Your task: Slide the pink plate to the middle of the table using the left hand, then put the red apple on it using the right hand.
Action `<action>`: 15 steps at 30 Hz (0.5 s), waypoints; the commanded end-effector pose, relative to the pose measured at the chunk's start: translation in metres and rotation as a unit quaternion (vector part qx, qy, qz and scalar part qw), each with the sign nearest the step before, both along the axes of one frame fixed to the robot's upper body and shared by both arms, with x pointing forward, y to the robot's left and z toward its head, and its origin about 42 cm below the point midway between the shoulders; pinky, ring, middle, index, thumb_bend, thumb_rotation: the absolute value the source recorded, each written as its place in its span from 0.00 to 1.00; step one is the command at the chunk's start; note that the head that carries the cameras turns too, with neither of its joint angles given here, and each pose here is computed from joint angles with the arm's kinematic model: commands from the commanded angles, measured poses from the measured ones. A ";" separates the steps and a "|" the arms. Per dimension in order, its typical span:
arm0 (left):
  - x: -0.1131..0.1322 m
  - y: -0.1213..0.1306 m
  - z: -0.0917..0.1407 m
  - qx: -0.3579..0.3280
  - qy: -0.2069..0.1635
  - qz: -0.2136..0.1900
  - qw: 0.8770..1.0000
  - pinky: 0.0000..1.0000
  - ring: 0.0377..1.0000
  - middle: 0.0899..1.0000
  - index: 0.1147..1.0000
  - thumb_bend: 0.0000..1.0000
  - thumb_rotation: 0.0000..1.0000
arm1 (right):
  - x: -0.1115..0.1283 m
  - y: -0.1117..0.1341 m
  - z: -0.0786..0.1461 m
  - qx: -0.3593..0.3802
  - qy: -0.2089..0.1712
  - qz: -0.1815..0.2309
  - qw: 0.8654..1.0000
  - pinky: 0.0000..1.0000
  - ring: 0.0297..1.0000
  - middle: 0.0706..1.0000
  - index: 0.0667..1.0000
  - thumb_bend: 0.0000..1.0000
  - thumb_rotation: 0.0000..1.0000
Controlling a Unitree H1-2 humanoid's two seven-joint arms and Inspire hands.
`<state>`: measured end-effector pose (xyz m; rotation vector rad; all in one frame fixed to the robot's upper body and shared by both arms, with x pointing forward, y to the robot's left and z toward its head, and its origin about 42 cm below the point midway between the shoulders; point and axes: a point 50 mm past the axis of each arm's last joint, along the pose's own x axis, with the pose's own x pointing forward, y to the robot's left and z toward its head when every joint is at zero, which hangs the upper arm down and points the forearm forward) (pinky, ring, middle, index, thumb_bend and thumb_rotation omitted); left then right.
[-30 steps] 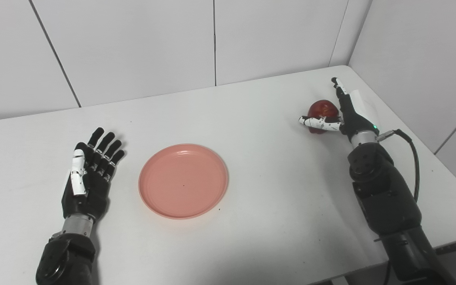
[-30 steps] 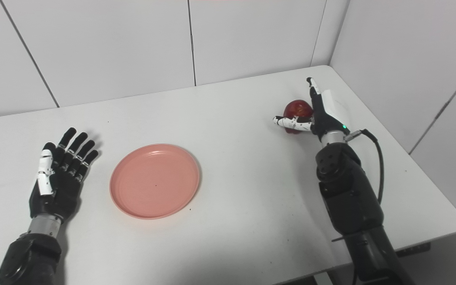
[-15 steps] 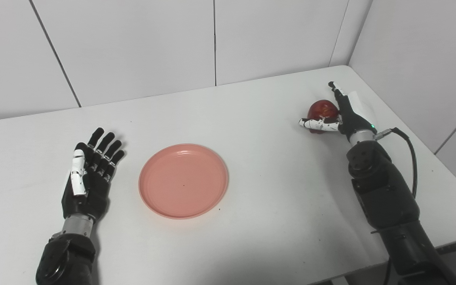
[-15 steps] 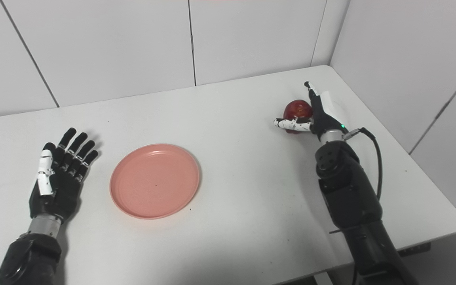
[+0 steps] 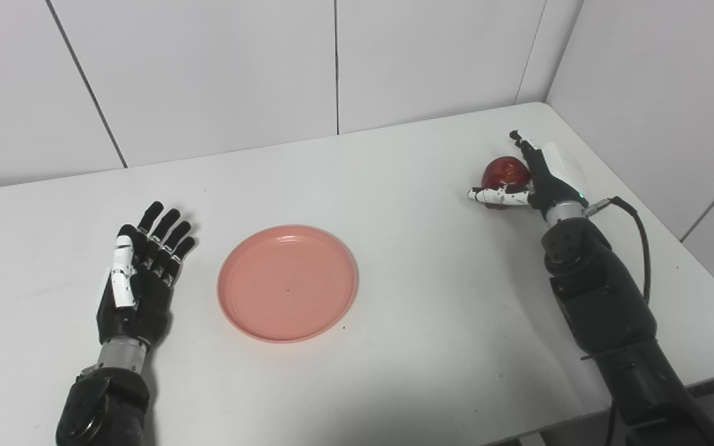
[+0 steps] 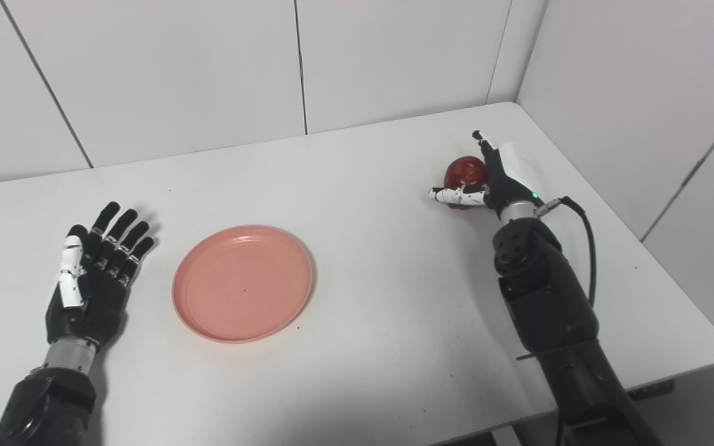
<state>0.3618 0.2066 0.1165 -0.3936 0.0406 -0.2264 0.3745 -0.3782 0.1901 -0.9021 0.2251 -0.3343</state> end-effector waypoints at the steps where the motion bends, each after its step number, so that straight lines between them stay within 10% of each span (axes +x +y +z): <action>1: -0.008 0.000 -0.015 0.004 0.045 0.001 0.999 0.90 0.88 0.88 0.86 0.35 1.00 | 0.010 -0.008 0.028 -0.013 -0.044 -0.002 0.999 0.76 0.85 0.88 0.88 0.98 0.30; 15: -0.008 0.000 -0.016 0.007 0.046 0.002 0.999 0.89 0.87 0.88 0.86 0.36 1.00 | 0.012 -0.012 0.022 -0.015 -0.084 0.002 0.996 0.51 0.57 0.61 0.62 0.77 0.12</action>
